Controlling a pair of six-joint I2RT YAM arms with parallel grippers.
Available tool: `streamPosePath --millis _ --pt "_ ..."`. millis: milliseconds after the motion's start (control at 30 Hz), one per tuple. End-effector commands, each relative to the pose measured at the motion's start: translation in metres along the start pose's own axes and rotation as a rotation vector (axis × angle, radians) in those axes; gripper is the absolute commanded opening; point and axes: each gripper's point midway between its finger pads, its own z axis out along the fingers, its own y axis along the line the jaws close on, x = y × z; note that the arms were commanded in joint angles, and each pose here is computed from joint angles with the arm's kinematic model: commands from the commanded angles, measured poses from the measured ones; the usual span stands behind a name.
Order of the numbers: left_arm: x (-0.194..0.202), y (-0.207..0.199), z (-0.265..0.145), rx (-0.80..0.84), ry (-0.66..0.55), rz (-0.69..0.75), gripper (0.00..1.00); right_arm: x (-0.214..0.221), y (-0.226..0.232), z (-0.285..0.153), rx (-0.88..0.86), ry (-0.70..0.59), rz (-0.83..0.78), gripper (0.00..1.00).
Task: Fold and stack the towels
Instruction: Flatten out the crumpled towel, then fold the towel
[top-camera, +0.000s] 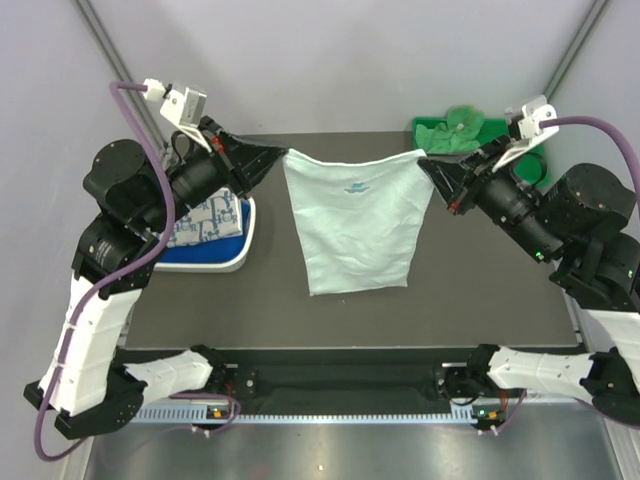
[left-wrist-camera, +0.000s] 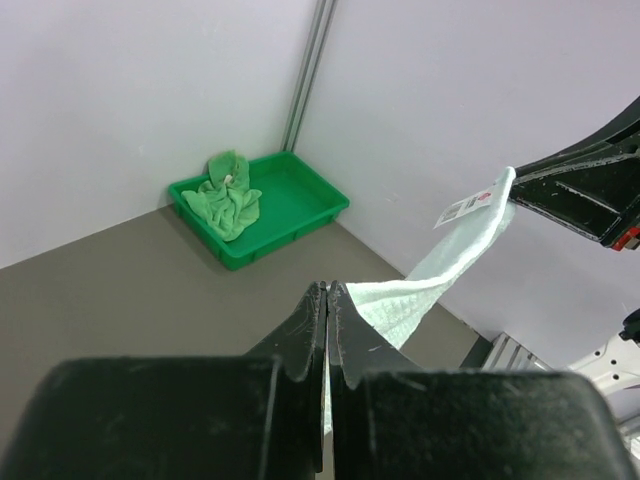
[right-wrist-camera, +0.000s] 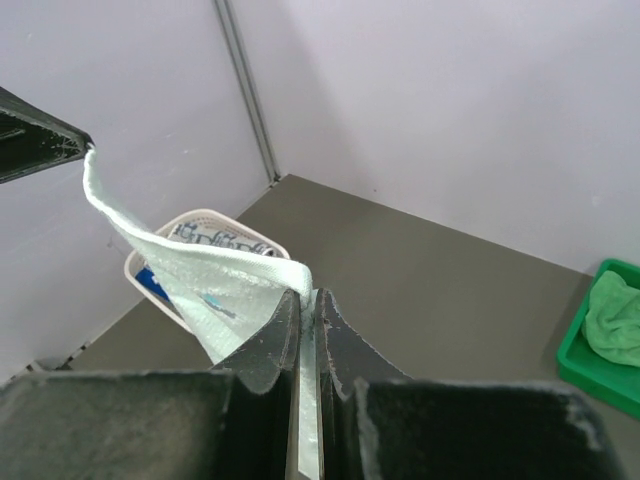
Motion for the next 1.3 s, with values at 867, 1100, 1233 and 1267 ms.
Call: streamPosePath --millis 867,1100,1233,1267 --pt "0.122 0.276 0.156 -0.312 0.198 -0.236 0.00 0.141 -0.161 0.223 0.150 0.212 0.006 0.00" --pt "0.179 0.338 0.183 -0.353 0.248 -0.255 0.00 0.222 -0.218 0.273 0.178 0.277 0.070 0.00" --pt "0.217 0.352 0.183 -0.366 0.297 -0.293 0.00 0.259 -0.229 0.272 0.200 0.321 0.106 0.00" --pt "0.223 0.352 0.181 -0.364 0.303 -0.301 0.00 0.262 -0.230 0.271 0.205 0.324 0.109 0.00"
